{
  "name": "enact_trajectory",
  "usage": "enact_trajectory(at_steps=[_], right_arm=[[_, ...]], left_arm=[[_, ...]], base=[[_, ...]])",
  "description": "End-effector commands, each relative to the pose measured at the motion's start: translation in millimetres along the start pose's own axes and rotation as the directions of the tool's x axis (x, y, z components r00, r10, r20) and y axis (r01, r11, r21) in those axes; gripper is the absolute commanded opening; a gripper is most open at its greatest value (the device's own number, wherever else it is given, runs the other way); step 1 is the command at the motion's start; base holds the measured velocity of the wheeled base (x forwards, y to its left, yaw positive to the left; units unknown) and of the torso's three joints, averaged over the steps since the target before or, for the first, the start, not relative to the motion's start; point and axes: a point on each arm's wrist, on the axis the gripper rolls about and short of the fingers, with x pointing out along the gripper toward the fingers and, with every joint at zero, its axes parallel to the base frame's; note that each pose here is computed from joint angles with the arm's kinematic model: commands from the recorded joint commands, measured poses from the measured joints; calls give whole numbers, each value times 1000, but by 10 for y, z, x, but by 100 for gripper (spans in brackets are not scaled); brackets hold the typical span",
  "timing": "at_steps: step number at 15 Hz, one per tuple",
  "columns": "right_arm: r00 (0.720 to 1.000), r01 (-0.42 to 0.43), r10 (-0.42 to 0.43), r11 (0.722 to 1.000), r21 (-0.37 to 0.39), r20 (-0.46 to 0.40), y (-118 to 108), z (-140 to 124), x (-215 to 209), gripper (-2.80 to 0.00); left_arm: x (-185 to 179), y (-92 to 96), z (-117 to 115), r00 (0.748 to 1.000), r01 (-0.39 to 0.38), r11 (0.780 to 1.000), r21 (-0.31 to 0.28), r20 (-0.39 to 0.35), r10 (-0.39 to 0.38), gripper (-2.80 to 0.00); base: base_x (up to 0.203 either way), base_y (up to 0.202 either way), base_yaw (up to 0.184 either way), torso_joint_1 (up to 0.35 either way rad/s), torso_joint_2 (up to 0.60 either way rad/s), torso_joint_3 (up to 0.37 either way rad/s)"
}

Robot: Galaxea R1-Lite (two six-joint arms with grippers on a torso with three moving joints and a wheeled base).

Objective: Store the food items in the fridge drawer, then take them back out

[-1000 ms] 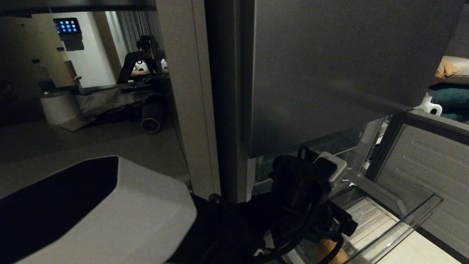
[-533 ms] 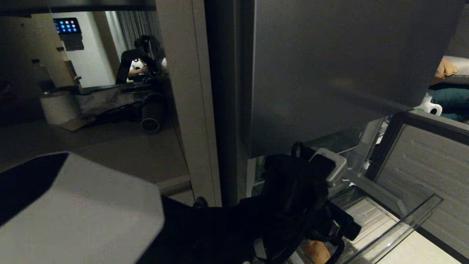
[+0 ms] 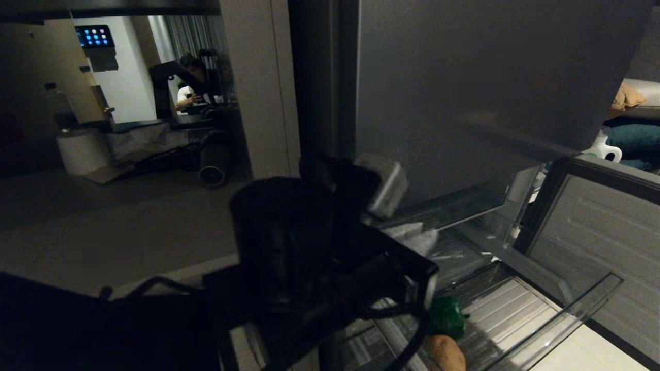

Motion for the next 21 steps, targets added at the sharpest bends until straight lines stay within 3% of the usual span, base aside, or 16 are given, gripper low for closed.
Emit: enact_trajectory(at_steps=[1, 6, 8, 9, 11, 13, 16, 17, 18, 20, 21], right_arm=[[1000, 0, 0, 1000, -1, -28, -2, -87, 16, -280], [1000, 0, 0, 1000, 0, -28, -2, -87, 16, -280], [1000, 0, 0, 1000, -1, -28, -2, -87, 16, -280], [1000, 0, 0, 1000, -1, -28, -2, -87, 16, -280], [1000, 0, 0, 1000, -1, -28, -2, -87, 16, -280], [1000, 0, 0, 1000, -1, -28, -2, -87, 16, -280], [1000, 0, 0, 1000, -1, -28, -2, -87, 16, -280], [1000, 0, 0, 1000, -1, -28, -2, -87, 16, -280], [1000, 0, 0, 1000, -1, -28, -2, -87, 16, -280], [1000, 0, 0, 1000, -1, -28, -2, -87, 16, -280], [1000, 0, 0, 1000, -1, -28, -2, -87, 16, -280]], left_arm=[[-178, 197, 170, 996, -62, 998, -16, 69, 63, -280], [-618, 604, 266, 975, -193, 980, -41, 100, 196, -280], [-885, 718, 428, 947, -265, 959, -96, 160, 278, -280], [-1045, 797, 455, 919, -336, 935, -116, 176, 352, -280], [-1391, 1006, 469, 842, -482, 866, -131, 203, 500, -280], [-1755, 1186, 300, 750, -623, 771, -133, 178, 637, -280], [-2217, 1143, 134, 659, -714, 684, -145, 189, 728, -280], [-2350, 1128, 89, 618, -750, 644, -149, 187, 763, -280], [-2471, 1146, 27, 555, -803, 577, -149, 166, 815, -280], [-2714, 1163, -82, 399, -896, 416, -154, 128, 908, -280], [-2844, 1106, -145, 338, -922, 354, -157, 122, 933, -280]], base=[[0, 0, 0, 0, 0, 0], [0, 0, 0, 0, 0, 0], [0, 0, 0, 0, 0, 0], [0, 0, 0, 0, 0, 0], [0, 0, 0, 0, 0, 0], [0, 0, 0, 0, 0, 0], [0, 0, 0, 0, 0, 0], [0, 0, 0, 0, 0, 0], [0, 0, 0, 0, 0, 0], [0, 0, 0, 0, 0, 0], [0, 0, 0, 0, 0, 0]])
